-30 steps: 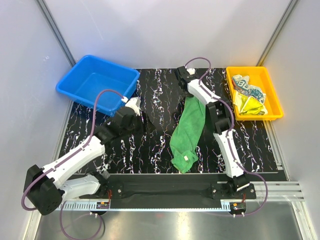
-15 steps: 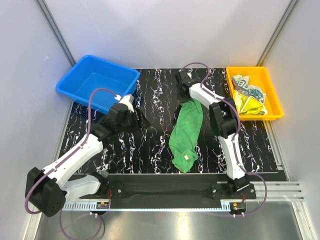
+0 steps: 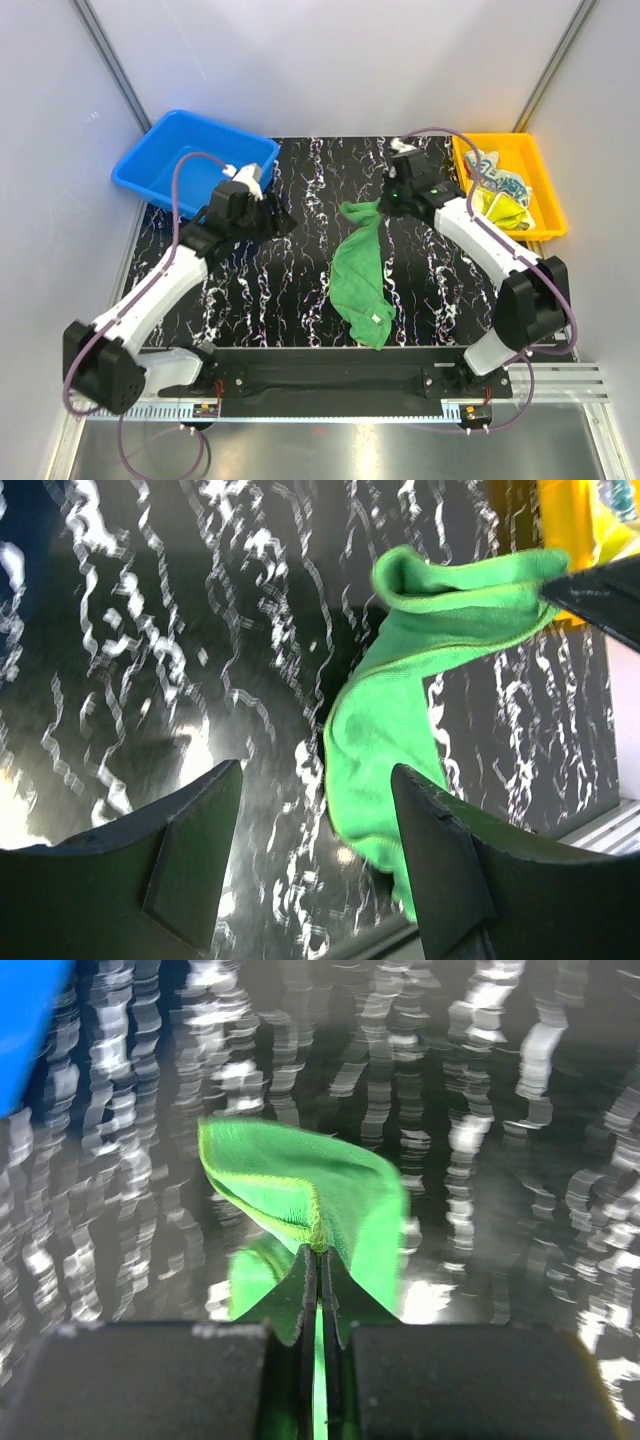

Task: Fold and stack the towels
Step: Flatten out the crumpled towel

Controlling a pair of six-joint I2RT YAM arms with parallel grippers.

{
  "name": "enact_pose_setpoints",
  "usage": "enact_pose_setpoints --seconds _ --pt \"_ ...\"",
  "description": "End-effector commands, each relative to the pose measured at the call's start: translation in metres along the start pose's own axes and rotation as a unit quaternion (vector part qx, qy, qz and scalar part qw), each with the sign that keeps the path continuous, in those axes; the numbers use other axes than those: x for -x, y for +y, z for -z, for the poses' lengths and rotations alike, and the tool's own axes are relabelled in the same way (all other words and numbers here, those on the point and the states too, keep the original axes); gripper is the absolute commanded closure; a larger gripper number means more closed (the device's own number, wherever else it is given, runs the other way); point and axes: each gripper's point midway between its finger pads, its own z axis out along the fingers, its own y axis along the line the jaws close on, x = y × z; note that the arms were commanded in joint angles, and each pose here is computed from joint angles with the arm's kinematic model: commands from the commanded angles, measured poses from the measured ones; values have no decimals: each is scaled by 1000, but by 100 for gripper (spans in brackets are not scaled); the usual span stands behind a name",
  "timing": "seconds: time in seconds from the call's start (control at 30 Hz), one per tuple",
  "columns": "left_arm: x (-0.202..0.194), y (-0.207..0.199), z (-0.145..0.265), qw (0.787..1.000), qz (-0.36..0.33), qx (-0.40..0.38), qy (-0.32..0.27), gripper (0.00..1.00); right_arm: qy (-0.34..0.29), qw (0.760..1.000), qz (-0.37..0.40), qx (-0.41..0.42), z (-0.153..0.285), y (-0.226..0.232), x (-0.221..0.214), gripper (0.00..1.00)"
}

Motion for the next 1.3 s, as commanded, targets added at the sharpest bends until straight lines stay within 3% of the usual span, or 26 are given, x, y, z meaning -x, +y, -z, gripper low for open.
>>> enact_pose_setpoints --seconds 0.0,0.1,0.23,0.37,0.43,0.47,0.5,0.73,1.0,1.1,1.27 --pt "19 -17 -26 999 -20 -42 -16 33 25 998 -20 -59 -16 -52 -29 100" --pt "15 -19 -57 998 -24 -59 -1 33 28 996 -49 -67 -25 -83 -37 100" --pt "10 -30 -93 995 -3 -92 27 33 67 990 -75 -102 -47 -116 -57 92" --pt "9 -60 -126 988 -35 -141 48 33 72 992 -82 -57 -55 -108 -62 85" --pt "7 -83 -132 982 -61 -170 57 33 56 994 -85 -44 -54 -104 -56 78" --pt "-1 -85 -141 979 -75 -178 68 33 61 994 -91 -29 -54 -100 -62 70" --pt "-7 -93 -142 974 -85 -194 76 32 56 993 -107 -17 -53 -97 -62 69" --pt "-33 -110 -165 963 -107 -221 111 33 48 988 -138 51 -47 -73 -67 89" --pt "-62 -92 -189 965 -110 -189 143 33 35 991 -132 -4 -40 -93 -70 90" --pt "-72 -82 -195 967 -126 -162 152 33 35 990 -131 -36 -38 -105 -73 76" --pt "-94 -64 -199 967 -120 -129 183 37 37 988 -134 -66 -41 -116 -80 76"
